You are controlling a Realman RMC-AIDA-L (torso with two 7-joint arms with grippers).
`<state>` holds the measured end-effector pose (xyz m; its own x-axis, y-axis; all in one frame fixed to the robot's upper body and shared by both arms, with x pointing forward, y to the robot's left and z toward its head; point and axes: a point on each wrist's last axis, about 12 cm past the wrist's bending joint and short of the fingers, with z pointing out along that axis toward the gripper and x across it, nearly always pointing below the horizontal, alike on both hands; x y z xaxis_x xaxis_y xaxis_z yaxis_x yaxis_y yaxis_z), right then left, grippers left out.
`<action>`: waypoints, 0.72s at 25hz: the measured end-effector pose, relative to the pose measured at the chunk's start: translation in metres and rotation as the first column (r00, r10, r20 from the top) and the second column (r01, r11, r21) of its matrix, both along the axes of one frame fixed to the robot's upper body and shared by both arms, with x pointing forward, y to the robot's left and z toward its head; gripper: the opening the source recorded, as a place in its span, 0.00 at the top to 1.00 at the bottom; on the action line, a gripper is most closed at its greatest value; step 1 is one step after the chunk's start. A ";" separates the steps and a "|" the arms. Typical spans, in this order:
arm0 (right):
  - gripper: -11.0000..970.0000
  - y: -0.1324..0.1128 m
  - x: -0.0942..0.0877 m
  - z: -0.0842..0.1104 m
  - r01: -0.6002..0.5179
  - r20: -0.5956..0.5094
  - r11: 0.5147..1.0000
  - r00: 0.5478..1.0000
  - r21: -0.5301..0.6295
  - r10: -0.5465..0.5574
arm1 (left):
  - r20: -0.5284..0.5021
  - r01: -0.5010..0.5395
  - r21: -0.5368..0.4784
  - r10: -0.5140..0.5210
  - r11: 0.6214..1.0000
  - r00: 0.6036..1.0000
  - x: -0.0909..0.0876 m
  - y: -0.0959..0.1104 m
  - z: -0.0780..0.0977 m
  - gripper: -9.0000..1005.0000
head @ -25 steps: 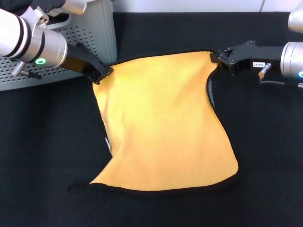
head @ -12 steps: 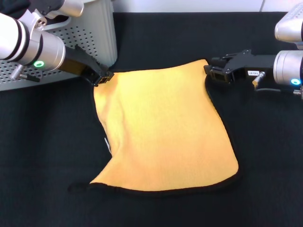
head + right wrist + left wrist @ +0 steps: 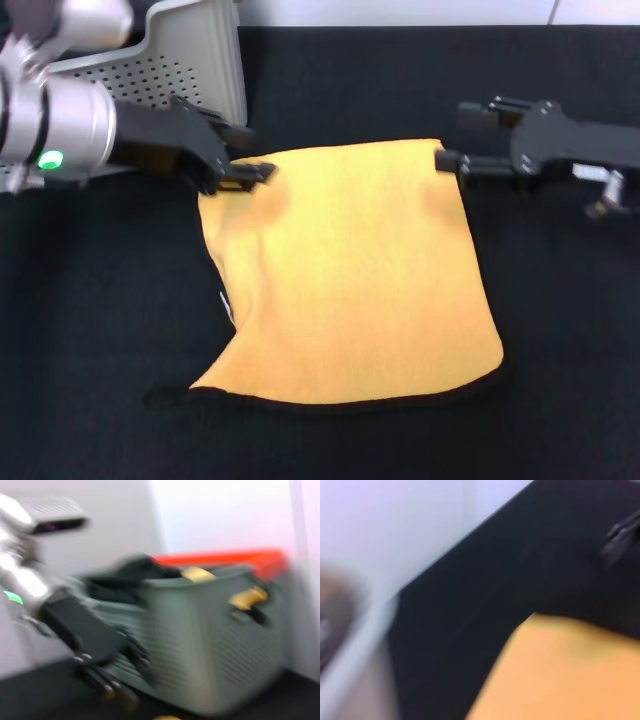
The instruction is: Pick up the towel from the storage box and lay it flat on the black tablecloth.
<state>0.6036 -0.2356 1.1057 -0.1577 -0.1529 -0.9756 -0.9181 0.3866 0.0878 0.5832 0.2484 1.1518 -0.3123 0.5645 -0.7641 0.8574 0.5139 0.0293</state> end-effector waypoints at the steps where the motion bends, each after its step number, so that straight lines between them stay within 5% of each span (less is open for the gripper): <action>1: 0.27 -0.003 -0.008 0.000 -0.031 0.012 0.999 0.999 0.028 0.031 | 0.026 0.050 -0.053 -0.049 0.997 0.998 -0.010 0.002 0.000 0.53; 6: 0.22 -0.011 -0.047 -0.003 -0.162 0.066 0.973 0.986 0.162 0.153 | 0.267 0.309 -0.285 -0.235 0.907 0.935 -0.053 0.023 -0.012 0.48; 11: 0.16 0.004 -0.074 -0.007 -0.268 0.090 0.925 0.963 0.270 0.253 | 0.400 0.378 -0.514 -0.175 0.770 0.900 -0.082 0.062 -0.030 0.48; 18: 0.15 0.028 -0.074 0.000 -0.357 0.104 0.885 0.934 0.299 0.341 | 0.363 0.371 -0.558 -0.184 0.743 0.914 -0.094 0.073 -0.042 0.48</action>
<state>0.5295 -0.2076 1.1052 -0.1021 0.1195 -0.9876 -0.9947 0.0011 0.1029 0.4896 0.3210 1.1098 0.0515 -0.0152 -0.9986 0.9689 0.2432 0.0463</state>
